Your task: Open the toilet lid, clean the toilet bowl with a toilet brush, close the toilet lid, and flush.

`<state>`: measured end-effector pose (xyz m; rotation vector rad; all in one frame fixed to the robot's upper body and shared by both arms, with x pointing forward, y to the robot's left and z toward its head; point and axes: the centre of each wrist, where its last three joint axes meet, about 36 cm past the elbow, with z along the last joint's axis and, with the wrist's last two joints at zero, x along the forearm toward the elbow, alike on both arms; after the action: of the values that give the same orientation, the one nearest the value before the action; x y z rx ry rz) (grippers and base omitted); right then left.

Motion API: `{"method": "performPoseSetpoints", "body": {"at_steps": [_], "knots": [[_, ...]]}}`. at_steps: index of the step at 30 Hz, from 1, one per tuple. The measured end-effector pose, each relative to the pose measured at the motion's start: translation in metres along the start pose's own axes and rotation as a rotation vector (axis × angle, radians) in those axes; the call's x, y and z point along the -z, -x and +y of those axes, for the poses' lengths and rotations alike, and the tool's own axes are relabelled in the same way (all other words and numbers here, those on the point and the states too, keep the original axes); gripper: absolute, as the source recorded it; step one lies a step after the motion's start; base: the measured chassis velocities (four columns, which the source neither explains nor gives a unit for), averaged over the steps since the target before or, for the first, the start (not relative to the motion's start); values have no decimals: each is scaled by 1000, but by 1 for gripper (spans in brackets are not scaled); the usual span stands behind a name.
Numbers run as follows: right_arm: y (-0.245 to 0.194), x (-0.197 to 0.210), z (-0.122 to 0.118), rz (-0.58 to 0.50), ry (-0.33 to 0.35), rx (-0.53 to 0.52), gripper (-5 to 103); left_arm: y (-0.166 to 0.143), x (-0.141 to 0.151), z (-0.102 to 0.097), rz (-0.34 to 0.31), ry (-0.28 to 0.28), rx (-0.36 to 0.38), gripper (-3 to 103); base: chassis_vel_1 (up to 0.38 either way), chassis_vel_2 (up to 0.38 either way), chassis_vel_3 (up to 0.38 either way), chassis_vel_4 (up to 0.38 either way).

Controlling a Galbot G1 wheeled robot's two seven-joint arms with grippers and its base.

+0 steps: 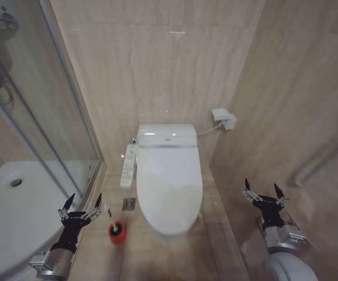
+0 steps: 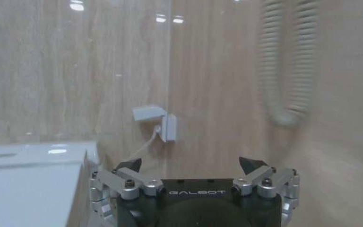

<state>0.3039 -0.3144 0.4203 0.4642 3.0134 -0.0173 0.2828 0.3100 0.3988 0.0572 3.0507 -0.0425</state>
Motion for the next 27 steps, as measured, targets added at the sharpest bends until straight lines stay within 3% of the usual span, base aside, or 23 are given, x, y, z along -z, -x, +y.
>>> {"method": "performPoseSetpoints", "body": {"at_steps": [11,27], "knots": [[0,0,0,1,0,0,100,0,0,0,0,0,0,100,294,-306,-307,311],[0,0,0,-1,0,0,100,0,0,0,-1,0,0,100,-10,13,7,-18]]}}
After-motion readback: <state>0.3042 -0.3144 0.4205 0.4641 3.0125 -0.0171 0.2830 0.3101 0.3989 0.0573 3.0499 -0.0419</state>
